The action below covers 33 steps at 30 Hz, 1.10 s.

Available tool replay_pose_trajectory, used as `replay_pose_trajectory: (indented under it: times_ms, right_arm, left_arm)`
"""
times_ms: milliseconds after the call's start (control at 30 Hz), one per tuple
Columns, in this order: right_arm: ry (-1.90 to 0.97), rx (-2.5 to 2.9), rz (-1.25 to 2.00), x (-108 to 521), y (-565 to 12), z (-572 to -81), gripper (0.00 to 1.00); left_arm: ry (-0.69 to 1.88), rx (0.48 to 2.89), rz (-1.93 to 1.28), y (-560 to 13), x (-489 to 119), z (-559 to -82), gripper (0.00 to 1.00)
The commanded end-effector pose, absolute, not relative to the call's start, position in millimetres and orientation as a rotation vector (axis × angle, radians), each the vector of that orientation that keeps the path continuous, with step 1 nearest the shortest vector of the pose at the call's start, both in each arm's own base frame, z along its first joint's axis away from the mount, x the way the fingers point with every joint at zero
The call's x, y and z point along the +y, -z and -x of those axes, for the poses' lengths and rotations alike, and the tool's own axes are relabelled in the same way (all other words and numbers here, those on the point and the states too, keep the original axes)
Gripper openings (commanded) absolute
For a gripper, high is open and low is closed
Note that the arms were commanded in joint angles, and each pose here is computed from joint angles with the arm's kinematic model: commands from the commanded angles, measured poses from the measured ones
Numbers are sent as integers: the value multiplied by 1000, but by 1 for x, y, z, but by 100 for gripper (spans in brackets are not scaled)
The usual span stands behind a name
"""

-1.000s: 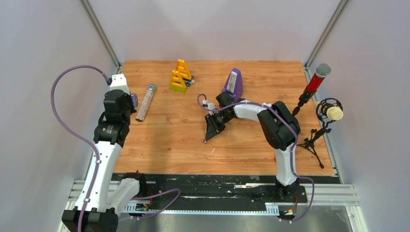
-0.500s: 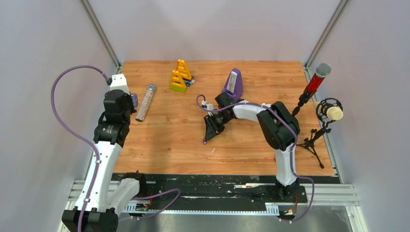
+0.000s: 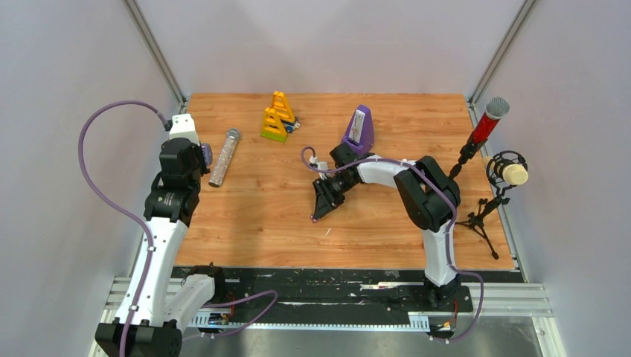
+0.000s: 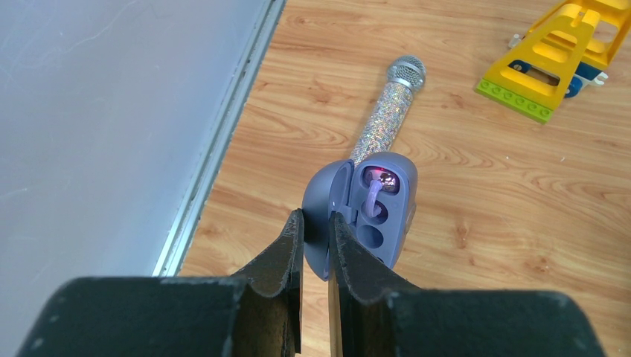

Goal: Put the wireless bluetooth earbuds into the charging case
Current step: Pick up the left earbud from the center of the board.

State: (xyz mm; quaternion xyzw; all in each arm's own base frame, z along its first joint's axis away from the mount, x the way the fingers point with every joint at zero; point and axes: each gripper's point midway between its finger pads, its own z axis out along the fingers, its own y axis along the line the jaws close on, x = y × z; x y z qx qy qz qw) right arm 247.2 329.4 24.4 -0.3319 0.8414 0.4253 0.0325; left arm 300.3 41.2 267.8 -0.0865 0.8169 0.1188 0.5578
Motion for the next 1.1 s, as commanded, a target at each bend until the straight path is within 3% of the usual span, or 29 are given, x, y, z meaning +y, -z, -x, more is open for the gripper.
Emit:
replay_pose_trajectory:
  times_ms: [0,400,633,1067]
  right_arm:
    - [-1272,2724,1010,320,4,-229,30]
    - [-1473,2754,870,331,-15,-228,31]
    - [-1308,2778,766,316,-22,-237,30]
    - [-1328,2835,547,312,-17,-232,20]
  left_arm:
    - [-269,1859,220,-290,42,-300,9]
    - [-273,1858,223,-290,42,-300,9]
    - [-281,1862,228,-290,44,-301,9]
    - [-295,1868,229,-289,45,-302,9]
